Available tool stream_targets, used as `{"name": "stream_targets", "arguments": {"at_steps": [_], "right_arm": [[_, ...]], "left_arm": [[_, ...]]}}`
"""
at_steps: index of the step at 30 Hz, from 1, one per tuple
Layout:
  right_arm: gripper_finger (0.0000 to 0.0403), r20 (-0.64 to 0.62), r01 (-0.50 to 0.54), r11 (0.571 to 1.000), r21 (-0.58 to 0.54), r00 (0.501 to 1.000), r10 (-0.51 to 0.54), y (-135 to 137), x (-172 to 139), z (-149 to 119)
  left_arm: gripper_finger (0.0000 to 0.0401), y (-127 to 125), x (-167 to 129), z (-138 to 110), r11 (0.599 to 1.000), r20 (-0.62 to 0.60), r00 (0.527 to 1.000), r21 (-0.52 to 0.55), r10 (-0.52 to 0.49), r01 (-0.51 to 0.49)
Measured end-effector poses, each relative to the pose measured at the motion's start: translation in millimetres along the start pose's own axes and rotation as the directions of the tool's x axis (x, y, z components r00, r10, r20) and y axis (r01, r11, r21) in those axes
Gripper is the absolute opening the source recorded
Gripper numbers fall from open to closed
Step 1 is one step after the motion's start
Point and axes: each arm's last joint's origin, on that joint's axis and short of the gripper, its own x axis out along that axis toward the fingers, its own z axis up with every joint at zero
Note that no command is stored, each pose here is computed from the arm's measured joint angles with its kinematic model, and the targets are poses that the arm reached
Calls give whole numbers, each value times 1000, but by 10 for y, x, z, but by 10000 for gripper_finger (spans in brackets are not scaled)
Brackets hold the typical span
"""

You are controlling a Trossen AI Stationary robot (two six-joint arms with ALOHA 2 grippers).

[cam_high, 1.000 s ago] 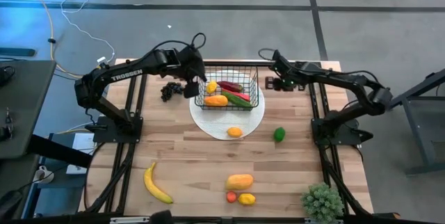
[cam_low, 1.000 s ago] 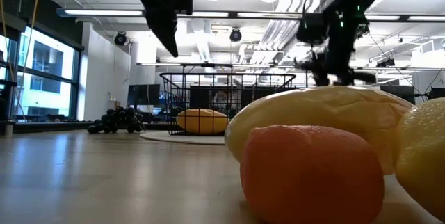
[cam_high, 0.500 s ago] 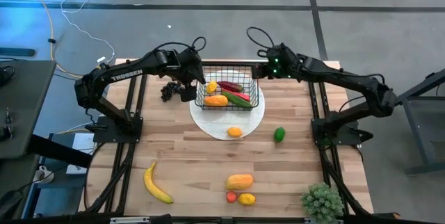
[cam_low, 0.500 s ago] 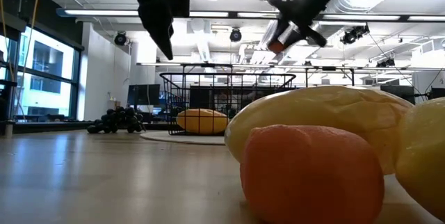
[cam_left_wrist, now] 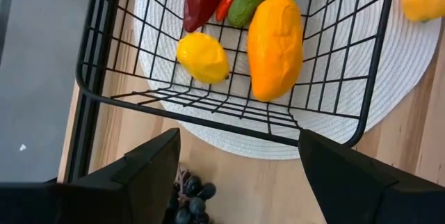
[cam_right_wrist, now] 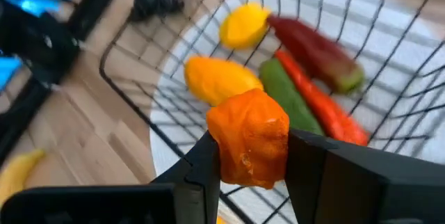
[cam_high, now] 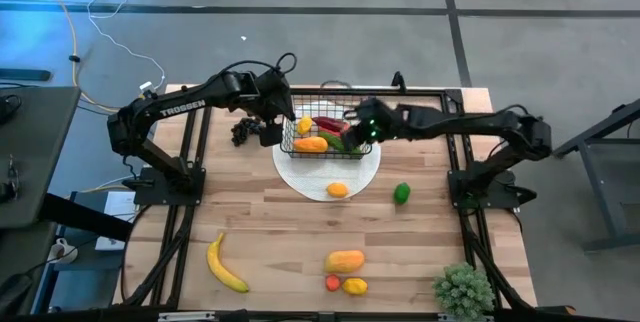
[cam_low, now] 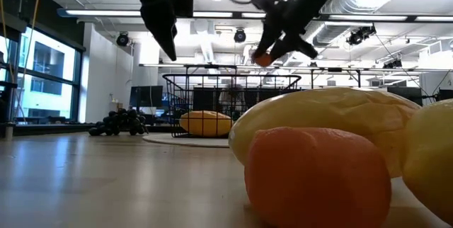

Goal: Build produce basket
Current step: Put the top orange into the black wire basket

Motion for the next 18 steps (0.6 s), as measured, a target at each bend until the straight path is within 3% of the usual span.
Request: {"name": "stream_targets", "arguments": {"at_steps": [12, 18], "right_arm": [[101, -108, 57, 998, 4, 993, -56, -14, 434, -174], [168, -111, 36, 999, 6, 993, -35, -3, 447, -171]], "left_arm": [[282, -2, 0, 1, 1000, 1, 1000, 1, -1, 1], [282, -3, 0, 1, 1000, 0, 1000, -24, -1, 1]]}}
